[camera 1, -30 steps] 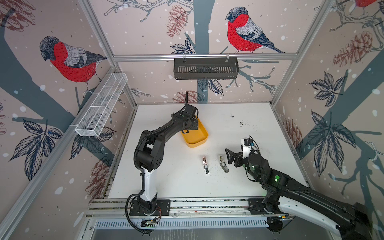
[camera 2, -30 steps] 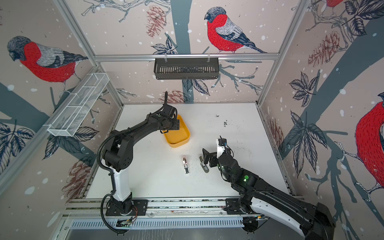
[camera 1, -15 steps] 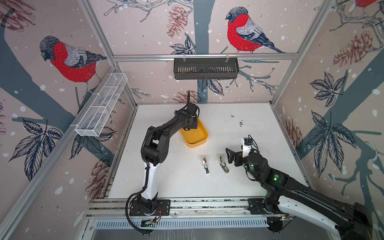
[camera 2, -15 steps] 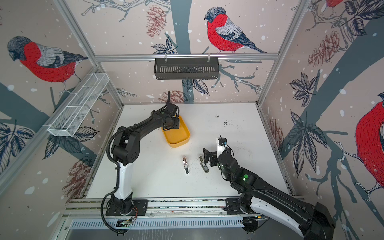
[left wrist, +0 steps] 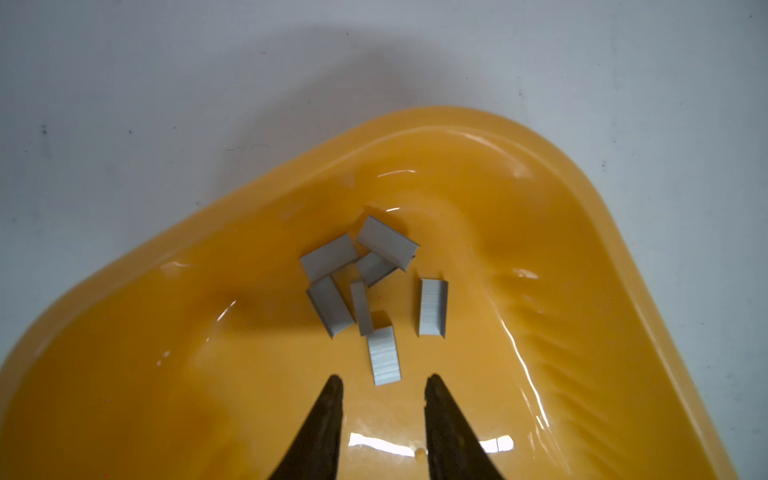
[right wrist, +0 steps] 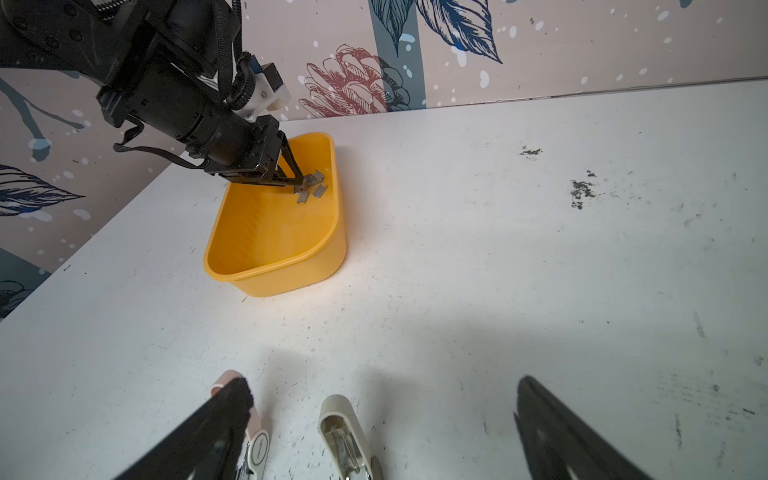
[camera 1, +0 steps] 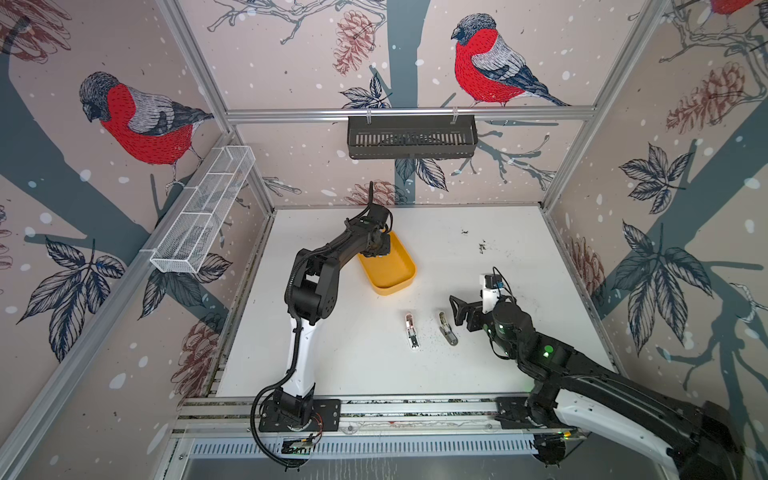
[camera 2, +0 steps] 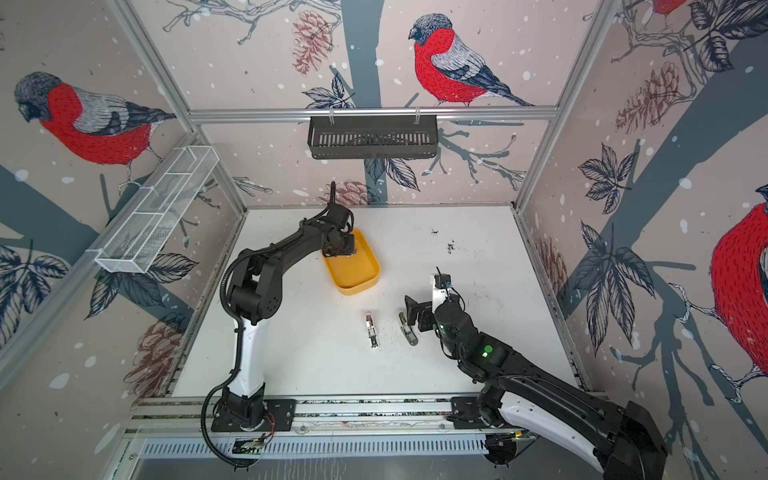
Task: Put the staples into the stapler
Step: 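Lower the open left gripper toward the grey staple strips in the tray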
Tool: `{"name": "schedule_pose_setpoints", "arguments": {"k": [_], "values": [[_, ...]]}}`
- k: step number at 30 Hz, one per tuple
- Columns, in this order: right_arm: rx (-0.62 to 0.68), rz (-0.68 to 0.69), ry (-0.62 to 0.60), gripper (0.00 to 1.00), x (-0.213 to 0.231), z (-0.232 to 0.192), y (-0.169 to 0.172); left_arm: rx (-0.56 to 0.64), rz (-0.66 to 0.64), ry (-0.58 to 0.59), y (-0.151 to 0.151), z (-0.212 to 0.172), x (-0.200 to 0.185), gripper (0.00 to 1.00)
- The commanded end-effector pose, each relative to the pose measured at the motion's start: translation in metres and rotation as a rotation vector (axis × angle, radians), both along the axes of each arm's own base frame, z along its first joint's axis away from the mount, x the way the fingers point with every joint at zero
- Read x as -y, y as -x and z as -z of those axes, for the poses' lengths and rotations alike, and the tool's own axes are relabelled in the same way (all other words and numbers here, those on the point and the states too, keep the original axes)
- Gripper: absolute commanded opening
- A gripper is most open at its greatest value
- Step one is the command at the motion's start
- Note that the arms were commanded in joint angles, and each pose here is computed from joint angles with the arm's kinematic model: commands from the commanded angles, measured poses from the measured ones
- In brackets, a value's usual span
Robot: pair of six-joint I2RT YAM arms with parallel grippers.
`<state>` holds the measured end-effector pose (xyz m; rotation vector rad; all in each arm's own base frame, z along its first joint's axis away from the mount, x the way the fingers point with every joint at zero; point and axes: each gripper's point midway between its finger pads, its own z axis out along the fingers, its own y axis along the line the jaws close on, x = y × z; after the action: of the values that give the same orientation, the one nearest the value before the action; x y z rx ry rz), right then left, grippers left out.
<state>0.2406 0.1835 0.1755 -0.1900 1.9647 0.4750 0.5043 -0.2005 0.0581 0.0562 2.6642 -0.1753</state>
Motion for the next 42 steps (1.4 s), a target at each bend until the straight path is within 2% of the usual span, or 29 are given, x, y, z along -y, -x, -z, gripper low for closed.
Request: {"name": "schedule_pose_setpoints", "arguments": {"k": [1, 16, 26, 42], "values": [[0.025, -0.008, -0.025, 1.0, -0.004, -0.009, -0.003, -0.019, 0.019, 0.007, 0.0, 0.004, 0.003, 0.34], [0.01, -0.002, -0.024, 1.0, -0.001, -0.004, -0.002, -0.027, -0.022, -0.022, -0.011, 0.017, -0.004, 0.29], [0.0, 0.001, -0.023, 1.0, -0.001, 0.001, -0.003, -0.034, -0.03, -0.028, -0.014, 0.023, -0.008, 0.19], [-0.008, 0.002, -0.025, 1.0, 0.0, 0.004, -0.003, -0.02, -0.026, -0.019, -0.015, 0.012, -0.008, 0.11]]}}
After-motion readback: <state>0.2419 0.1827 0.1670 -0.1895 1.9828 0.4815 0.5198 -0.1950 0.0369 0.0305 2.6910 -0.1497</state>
